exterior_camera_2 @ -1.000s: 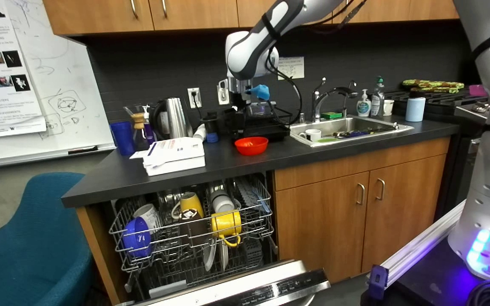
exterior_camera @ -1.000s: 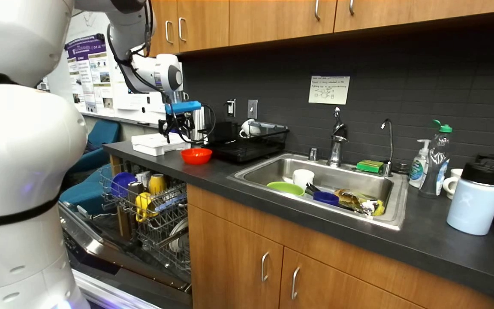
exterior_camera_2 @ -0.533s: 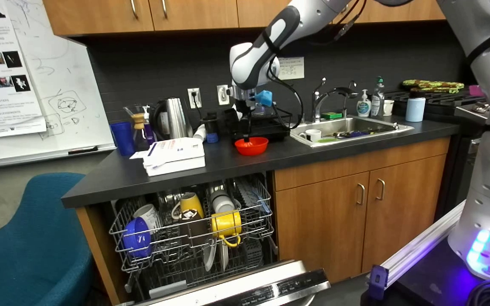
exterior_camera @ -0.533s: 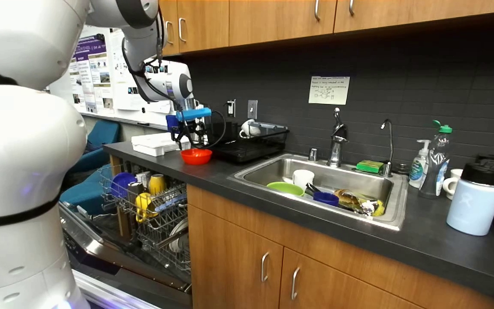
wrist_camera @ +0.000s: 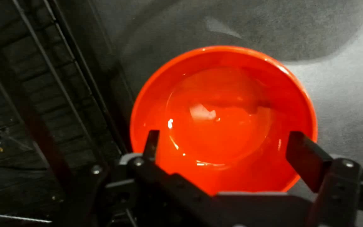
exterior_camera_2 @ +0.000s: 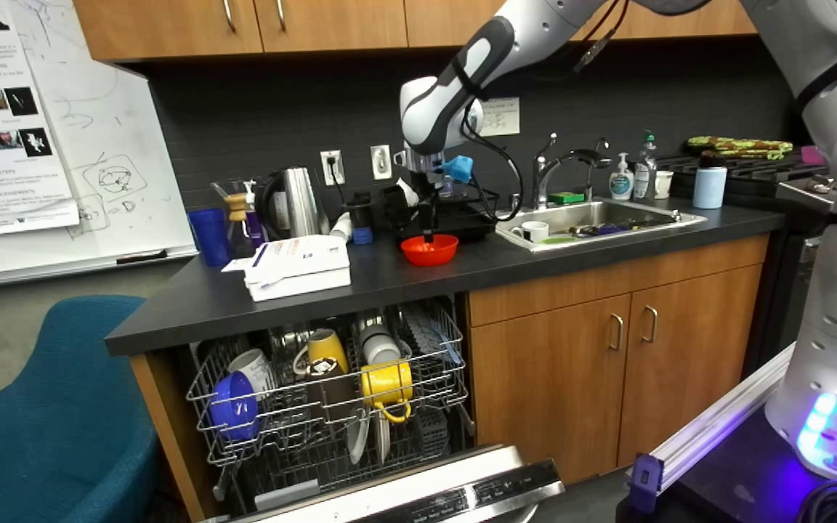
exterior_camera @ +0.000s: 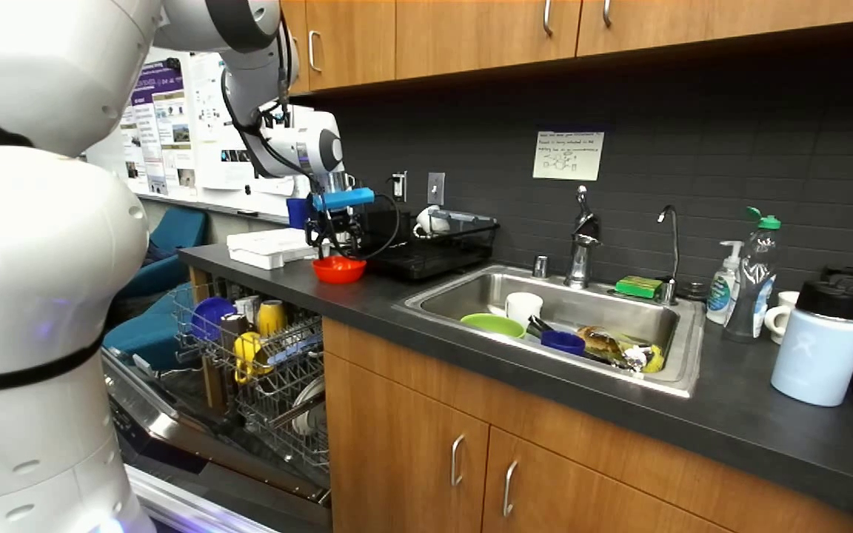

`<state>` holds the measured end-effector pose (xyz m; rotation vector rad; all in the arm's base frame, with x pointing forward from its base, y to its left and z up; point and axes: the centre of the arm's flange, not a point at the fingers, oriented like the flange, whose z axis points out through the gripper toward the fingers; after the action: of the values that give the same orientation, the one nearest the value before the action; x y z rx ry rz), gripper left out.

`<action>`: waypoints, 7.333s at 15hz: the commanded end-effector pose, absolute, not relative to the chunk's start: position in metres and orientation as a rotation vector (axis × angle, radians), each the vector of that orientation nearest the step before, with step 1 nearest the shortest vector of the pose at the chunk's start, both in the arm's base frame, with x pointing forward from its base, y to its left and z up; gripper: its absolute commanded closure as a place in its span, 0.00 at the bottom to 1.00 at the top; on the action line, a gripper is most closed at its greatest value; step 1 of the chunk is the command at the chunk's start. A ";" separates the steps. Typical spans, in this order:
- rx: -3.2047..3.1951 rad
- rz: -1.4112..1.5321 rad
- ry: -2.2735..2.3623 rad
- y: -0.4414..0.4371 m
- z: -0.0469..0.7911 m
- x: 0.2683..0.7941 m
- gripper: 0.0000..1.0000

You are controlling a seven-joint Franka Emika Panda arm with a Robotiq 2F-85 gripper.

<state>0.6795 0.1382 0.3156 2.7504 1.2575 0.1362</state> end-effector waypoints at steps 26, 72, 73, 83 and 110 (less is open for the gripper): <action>2.918 -0.112 1.586 0.210 0.353 0.563 0.00; 2.480 0.204 1.409 0.182 0.287 0.610 0.00; 2.481 0.200 1.400 0.180 0.285 0.613 0.00; 2.493 0.132 1.353 0.163 0.275 0.627 0.00; 2.913 -0.114 1.317 0.205 0.351 0.580 0.99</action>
<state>0.6074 0.1927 0.3201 2.8577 1.2722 -0.0751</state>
